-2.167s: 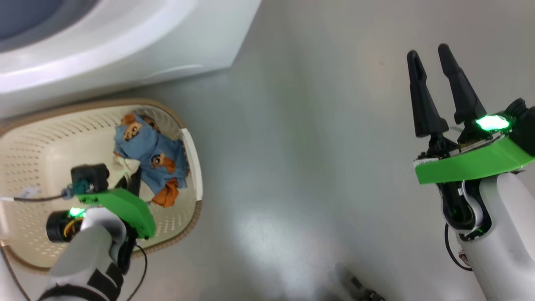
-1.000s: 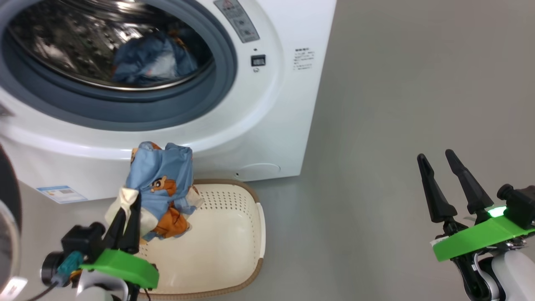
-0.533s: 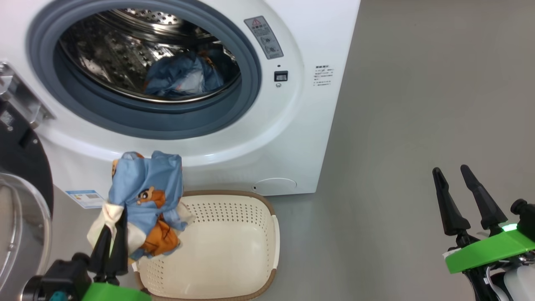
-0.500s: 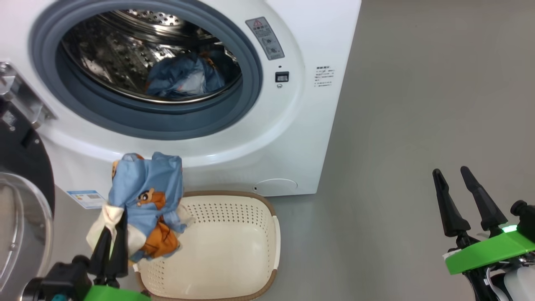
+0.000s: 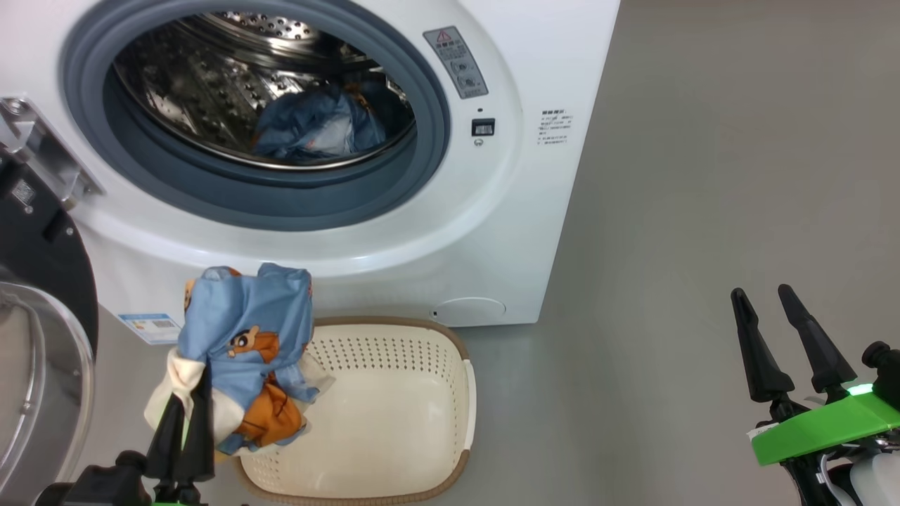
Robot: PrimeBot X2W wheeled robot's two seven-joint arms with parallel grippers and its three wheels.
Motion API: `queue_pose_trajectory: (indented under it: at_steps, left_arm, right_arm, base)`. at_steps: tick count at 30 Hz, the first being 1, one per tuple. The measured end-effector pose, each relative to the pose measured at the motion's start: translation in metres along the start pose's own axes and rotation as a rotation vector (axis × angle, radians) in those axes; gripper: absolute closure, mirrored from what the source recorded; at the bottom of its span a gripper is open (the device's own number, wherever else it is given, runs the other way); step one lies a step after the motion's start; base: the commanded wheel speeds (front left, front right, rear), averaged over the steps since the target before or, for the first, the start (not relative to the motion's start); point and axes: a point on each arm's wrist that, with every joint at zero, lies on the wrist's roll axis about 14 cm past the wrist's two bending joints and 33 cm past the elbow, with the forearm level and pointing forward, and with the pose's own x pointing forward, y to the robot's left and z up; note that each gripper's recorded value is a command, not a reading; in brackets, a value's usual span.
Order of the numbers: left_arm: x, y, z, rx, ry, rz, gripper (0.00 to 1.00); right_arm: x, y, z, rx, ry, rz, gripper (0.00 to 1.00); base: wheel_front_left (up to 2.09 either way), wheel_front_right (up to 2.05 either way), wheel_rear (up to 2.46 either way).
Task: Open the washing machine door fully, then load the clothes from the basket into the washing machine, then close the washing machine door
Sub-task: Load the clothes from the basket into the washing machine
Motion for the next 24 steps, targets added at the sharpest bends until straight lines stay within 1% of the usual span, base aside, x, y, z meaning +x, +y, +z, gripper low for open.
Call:
queue_pose_trajectory:
  at_steps: [4,9,15,24]
  left_arm:
    - [0.005,-0.002,-0.006,-0.009,0.013,-0.003,1.0]
    - [0.028,-0.005,-0.001,-0.013,-0.015,-0.012,1.0]
    - [0.062,-0.008,-0.005,-0.017,-0.025,-0.028,1.0]
    - [0.119,-0.012,-0.02,-0.017,-0.03,-0.048,1.0]
  right_arm:
    - [0.002,-0.003,-0.006,0.004,0.015,-0.006,0.0]
    - [0.009,-0.007,-0.016,0.009,0.039,-0.014,0.0]
    - [0.031,-0.008,-0.022,0.012,0.044,-0.002,0.0]
    - [0.067,-0.018,-0.043,0.009,0.072,0.008,0.0]
  base:
    - [0.0,0.0,0.0]
    - [0.0,0.0,0.0]
    - [0.0,0.0,0.0]
    - [0.0,0.0,0.0]
